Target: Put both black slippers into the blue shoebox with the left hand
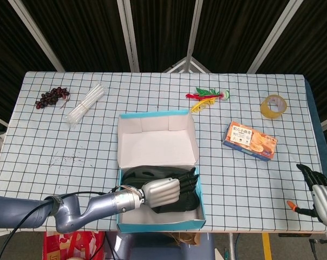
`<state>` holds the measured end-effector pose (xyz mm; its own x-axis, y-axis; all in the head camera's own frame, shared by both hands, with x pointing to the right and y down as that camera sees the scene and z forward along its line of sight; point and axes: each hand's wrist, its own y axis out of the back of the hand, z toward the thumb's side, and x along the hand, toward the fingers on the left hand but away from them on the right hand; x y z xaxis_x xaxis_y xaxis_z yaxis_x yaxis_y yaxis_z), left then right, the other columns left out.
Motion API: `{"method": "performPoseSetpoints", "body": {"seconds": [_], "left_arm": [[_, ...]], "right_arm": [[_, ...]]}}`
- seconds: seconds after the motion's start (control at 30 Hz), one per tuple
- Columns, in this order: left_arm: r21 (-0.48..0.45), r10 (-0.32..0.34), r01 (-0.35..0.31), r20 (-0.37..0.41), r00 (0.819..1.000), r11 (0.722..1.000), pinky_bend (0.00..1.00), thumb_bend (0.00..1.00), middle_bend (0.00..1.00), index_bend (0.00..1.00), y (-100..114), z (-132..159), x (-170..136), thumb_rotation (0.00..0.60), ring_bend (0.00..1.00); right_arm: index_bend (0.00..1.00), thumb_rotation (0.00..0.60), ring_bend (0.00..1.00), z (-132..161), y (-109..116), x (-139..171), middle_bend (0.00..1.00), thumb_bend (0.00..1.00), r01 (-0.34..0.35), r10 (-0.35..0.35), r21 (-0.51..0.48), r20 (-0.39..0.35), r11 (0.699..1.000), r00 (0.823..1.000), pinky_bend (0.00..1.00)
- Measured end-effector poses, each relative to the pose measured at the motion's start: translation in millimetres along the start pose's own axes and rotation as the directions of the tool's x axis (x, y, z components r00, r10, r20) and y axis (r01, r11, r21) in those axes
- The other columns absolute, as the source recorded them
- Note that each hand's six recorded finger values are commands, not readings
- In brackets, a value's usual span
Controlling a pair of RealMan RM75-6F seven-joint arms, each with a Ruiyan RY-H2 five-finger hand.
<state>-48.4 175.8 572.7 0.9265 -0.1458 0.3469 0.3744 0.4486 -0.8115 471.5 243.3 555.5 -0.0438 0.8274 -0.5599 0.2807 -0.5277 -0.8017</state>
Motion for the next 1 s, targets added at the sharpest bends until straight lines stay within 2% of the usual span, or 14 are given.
{"method": "performPoseSetpoints", "body": {"seconds": [0.23, 0.4, 0.47, 0.5, 0.53, 0.6, 0.67, 0.7, 0.77, 0.83, 0.9, 1.0], "left_arm": [[-0.098, -0.018, 0.016, -0.015, 1.000, 0.995, 0.09, 0.01, 0.04, 0.05, 3.9, -5.4, -10.2, 0.440, 0.00], [-0.062, -0.053, 0.053, 0.012, 0.999, 0.997, 0.09, 0.01, 0.05, 0.05, -3.1, -4.4, -25.2, 0.431, 0.00], [-0.037, -0.056, 0.057, 0.023, 0.998, 0.998, 0.09, 0.02, 0.11, 0.09, -4.6, -2.2, -28.8, 0.472, 0.00], [-0.026, -0.056, 0.057, 0.030, 0.998, 0.998, 0.10, 0.03, 0.17, 0.14, -5.3, -0.2, -31.1, 0.519, 0.02], [-0.018, -0.054, 0.054, 0.031, 0.998, 0.998, 0.12, 0.06, 0.23, 0.19, -5.3, 0.3, -32.4, 0.563, 0.05], [-0.014, -0.043, 0.043, 0.019, 0.999, 0.999, 0.18, 0.11, 0.29, 0.24, -4.3, -0.3, -35.0, 0.599, 0.11], [-0.066, -0.038, 0.037, -0.008, 0.999, 0.997, 0.20, 0.12, 0.31, 0.25, -3.8, -1.3, -37.2, 0.600, 0.13], [-0.127, -0.043, 0.039, -0.031, 0.999, 0.991, 0.21, 0.12, 0.31, 0.25, -5.6, -2.0, -39.1, 0.600, 0.14], [-0.241, -0.058, 0.040, -0.066, 0.996, 0.970, 0.24, 0.12, 0.34, 0.27, -9.5, -2.2, -42.9, 0.600, 0.16], [-0.377, -0.076, 0.031, -0.104, 0.992, 0.926, 0.27, 0.12, 0.38, 0.30, -14.8, -1.3, -47.5, 0.600, 0.19], [-0.495, -0.094, 0.014, -0.137, 0.986, 0.869, 0.30, 0.12, 0.40, 0.32, -21.6, 0.7, -52.4, 0.600, 0.21], [-0.618, -0.115, -0.016, -0.173, 0.978, 0.786, 0.31, 0.12, 0.42, 0.33, -31.8, 5.6, -59.8, 0.600, 0.23]], "right_arm": [[0.07, 0.600, 0.14, 1.4, -0.9, 1.1, 0.10, 0.22, -0.006, 0.006, -0.001, -0.008, 1.000, 1.000, 0.09], [0.07, 0.600, 0.14, 2.9, -0.8, 2.1, 0.10, 0.22, -0.005, 0.005, -0.002, -0.012, 1.000, 1.000, 0.09], [0.07, 0.600, 0.14, 2.9, -0.6, 2.4, 0.10, 0.22, -0.004, 0.004, -0.001, -0.012, 1.000, 1.000, 0.09], [0.07, 0.600, 0.14, 2.6, -0.6, 2.6, 0.10, 0.22, -0.003, 0.003, -0.001, -0.010, 1.000, 1.000, 0.09], [0.07, 0.600, 0.14, 2.3, -0.8, 2.7, 0.10, 0.22, -0.004, 0.004, 0.000, -0.009, 1.000, 1.000, 0.09], [0.07, 0.600, 0.14, 2.1, -1.6, 2.3, 0.10, 0.22, -0.008, 0.008, 0.001, -0.007, 1.000, 1.000, 0.09], [0.07, 0.600, 0.14, 3.0, -2.1, 2.0, 0.10, 0.22, -0.010, 0.010, 0.000, -0.010, 1.000, 1.000, 0.09], [0.07, 0.600, 0.14, 3.0, -2.1, 2.0, 0.10, 0.22, -0.011, 0.011, 0.000, -0.009, 1.000, 1.000, 0.09], [0.07, 0.600, 0.14, 2.9, -2.1, 1.9, 0.10, 0.22, -0.011, 0.011, 0.003, -0.008, 1.000, 1.000, 0.09], [0.07, 0.600, 0.14, 3.1, -2.6, 1.9, 0.10, 0.22, -0.012, 0.012, 0.004, -0.007, 1.000, 1.000, 0.09], [0.07, 0.600, 0.14, 3.4, -3.0, 1.7, 0.10, 0.22, -0.014, 0.014, 0.008, -0.007, 1.000, 1.000, 0.09], [0.07, 0.600, 0.14, 3.6, -3.7, 0.9, 0.10, 0.22, -0.016, 0.016, 0.013, -0.005, 1.000, 1.000, 0.09]]}}
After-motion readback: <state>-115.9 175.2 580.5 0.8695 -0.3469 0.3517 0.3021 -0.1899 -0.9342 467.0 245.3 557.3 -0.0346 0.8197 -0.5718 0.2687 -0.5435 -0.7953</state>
